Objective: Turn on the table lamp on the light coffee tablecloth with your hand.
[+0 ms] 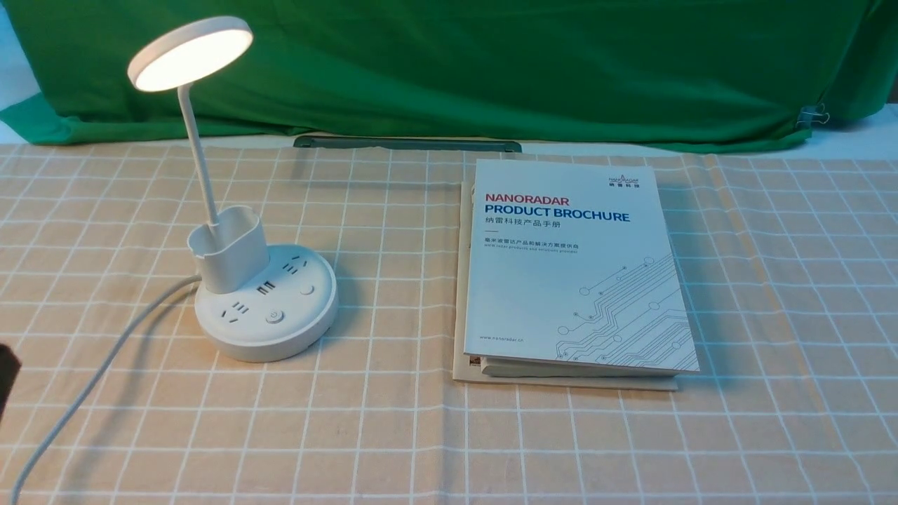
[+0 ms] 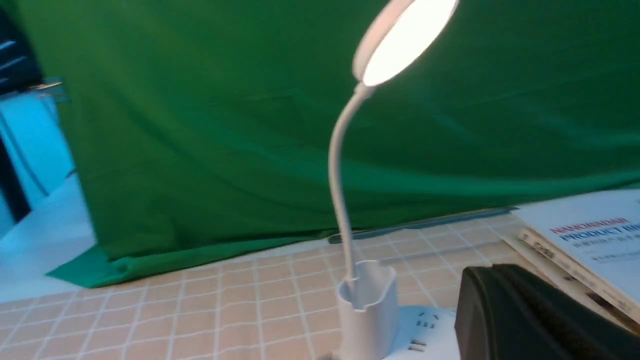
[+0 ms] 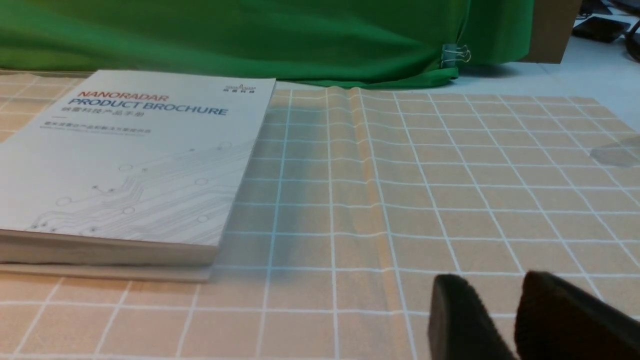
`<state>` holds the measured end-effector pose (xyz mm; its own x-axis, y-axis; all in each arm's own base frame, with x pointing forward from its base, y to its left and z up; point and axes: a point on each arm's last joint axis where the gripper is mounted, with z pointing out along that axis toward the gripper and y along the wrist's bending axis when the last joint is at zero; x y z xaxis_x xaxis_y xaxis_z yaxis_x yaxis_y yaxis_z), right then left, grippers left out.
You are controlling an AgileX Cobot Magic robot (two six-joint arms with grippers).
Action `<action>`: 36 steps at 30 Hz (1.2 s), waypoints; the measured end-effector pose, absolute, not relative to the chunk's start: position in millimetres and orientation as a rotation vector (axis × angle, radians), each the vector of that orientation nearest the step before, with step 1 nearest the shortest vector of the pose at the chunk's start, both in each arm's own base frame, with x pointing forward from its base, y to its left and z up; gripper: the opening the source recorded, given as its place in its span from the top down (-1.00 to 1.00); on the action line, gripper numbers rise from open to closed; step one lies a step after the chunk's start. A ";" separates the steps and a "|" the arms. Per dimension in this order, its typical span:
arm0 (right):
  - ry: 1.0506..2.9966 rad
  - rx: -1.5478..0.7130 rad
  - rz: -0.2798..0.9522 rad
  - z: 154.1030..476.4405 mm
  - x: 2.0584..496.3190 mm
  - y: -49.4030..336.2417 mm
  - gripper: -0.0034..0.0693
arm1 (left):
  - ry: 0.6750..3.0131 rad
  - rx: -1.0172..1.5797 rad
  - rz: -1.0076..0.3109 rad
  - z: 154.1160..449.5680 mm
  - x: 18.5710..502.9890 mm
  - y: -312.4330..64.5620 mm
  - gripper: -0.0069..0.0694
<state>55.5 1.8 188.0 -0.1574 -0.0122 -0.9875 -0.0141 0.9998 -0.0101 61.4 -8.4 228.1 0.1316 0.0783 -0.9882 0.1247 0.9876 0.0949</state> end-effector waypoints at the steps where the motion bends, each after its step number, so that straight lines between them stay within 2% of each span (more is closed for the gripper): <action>1: 1.729 -0.020 0.002 188.0 55.5 1.8 0.24 | 1.441 0.156 -0.022 222.7 59.3 -7.2 0.82; 4: 1.729 -0.020 0.002 188.1 55.5 1.8 0.24 | 1.502 0.118 0.017 211.0 56.7 -3.9 0.82; 9: 1.729 -0.020 0.002 188.0 55.5 1.8 0.24 | 1.719 0.104 -0.008 190.4 55.6 -4.0 0.82; 15: 1.729 -0.020 0.002 188.0 55.5 1.8 0.24 | 1.732 0.053 -0.058 189.4 55.4 -4.4 0.82; 36: 1.729 -0.020 0.002 188.0 55.5 1.8 0.24 | 1.732 0.048 -0.064 189.4 55.2 -4.5 0.82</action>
